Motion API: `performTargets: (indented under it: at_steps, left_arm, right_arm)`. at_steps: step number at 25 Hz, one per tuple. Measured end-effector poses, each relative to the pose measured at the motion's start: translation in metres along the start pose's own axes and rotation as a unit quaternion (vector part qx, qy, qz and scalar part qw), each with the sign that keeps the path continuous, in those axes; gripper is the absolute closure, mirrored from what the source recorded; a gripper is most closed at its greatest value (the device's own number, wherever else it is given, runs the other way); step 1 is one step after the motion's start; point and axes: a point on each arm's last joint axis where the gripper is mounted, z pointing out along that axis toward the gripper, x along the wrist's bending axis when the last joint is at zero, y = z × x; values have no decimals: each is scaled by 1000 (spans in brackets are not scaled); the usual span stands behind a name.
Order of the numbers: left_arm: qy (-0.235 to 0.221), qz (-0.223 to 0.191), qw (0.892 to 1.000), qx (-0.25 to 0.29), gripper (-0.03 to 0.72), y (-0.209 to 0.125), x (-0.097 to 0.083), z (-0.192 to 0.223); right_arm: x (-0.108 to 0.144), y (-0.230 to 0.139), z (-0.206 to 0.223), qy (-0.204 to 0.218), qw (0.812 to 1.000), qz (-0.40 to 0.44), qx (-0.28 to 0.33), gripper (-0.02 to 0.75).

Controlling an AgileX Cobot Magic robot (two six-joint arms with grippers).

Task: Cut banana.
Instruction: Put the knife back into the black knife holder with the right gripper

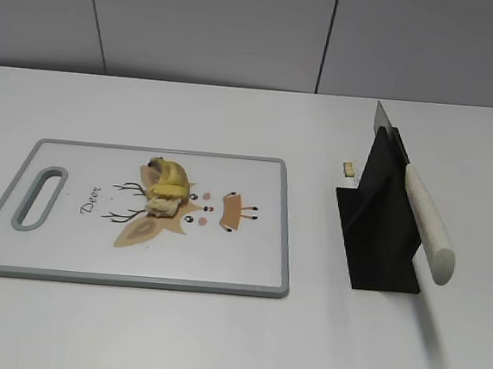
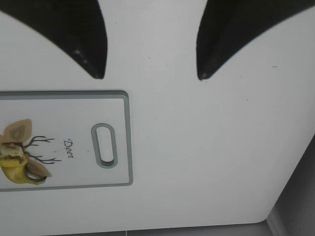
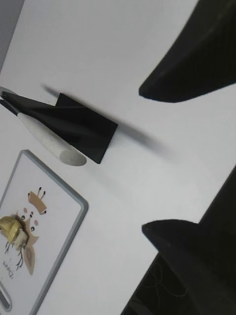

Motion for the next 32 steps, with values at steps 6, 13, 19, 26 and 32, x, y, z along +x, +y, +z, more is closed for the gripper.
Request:
performTargets:
  at_steps: [6,13,19,26,32]
  left_arm:
    - [0,0,1000,0,143,0,0,0]
    - [0,0,1000,0,143,0,0,0]
    - [0,0,1000,0,143,0,0,0]
    - [0,0,1000,0,143,0,0,0]
    - [0,0,1000,0,143,0,0,0]
  right_arm:
    - [1,-3,-5,-8,1000,4,-20,165]
    - [2,-2,-4,-83,995,41,-22,165]
    - [2,-2,-3,-144,987,72,-23,165]
    - [2,-1,-2,-175,980,87,-24,165]
    - [2,-1,-2,-176,980,88,-24,165]
